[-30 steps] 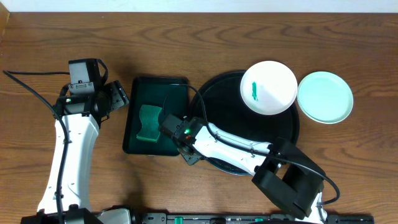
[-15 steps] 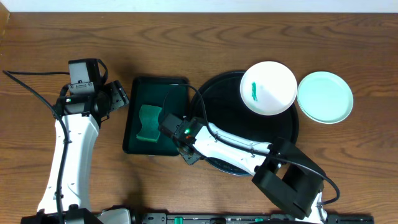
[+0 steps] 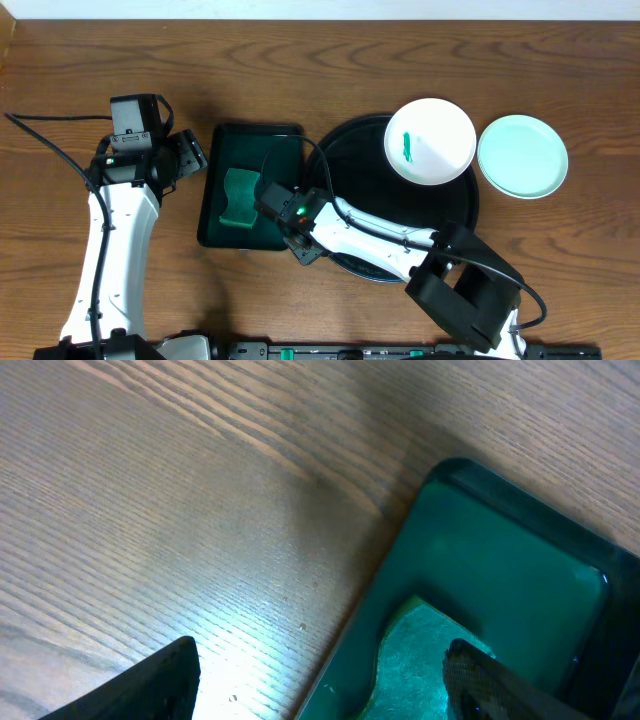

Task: Clean dirty plates on tray and stack at the side
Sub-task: 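Grasp the white plate's rim with the right gripper and lift it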

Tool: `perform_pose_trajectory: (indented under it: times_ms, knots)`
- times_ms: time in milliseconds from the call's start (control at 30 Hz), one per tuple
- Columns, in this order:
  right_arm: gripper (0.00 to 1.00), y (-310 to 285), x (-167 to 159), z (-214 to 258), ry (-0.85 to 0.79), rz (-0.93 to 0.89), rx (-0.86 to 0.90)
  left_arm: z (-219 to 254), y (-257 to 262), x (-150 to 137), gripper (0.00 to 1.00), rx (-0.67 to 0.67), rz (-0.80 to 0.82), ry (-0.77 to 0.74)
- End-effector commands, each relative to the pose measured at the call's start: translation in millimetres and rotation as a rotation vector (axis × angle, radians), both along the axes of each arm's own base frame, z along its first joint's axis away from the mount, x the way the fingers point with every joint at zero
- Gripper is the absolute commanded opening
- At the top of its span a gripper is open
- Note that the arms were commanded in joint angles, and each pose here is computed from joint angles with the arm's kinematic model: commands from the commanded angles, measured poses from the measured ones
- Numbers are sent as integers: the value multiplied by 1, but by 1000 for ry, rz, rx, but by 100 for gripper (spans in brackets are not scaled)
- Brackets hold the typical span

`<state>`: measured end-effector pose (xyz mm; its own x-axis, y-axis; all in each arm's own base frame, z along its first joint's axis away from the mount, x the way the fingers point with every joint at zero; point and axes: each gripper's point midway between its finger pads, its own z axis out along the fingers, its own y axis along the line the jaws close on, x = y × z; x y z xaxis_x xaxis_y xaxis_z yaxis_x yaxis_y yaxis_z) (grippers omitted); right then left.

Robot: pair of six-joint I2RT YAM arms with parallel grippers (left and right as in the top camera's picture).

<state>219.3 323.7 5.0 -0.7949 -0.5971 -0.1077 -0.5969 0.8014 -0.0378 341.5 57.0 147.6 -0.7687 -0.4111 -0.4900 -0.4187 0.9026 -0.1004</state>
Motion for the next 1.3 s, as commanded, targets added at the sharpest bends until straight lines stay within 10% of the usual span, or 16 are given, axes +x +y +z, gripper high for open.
perform_pose_trajectory:
  times_ms: [0, 267, 533, 1267]
  knots:
    - [1, 29, -39, -1, 148, 103, 115, 1, 3, 1, 79, 8, 13, 0]
    - [1, 31, -38, 7, 136, 101, 133, 1, 3, 1, 78, 8, 13, 0]
    - [27, 22, -22, 16, 115, 62, 129, 1, 3, 1, 78, 8, 13, 0]
    - [44, -227, 156, 118, -164, -511, 149, 1, 3, 1, 78, 8, 13, 0]
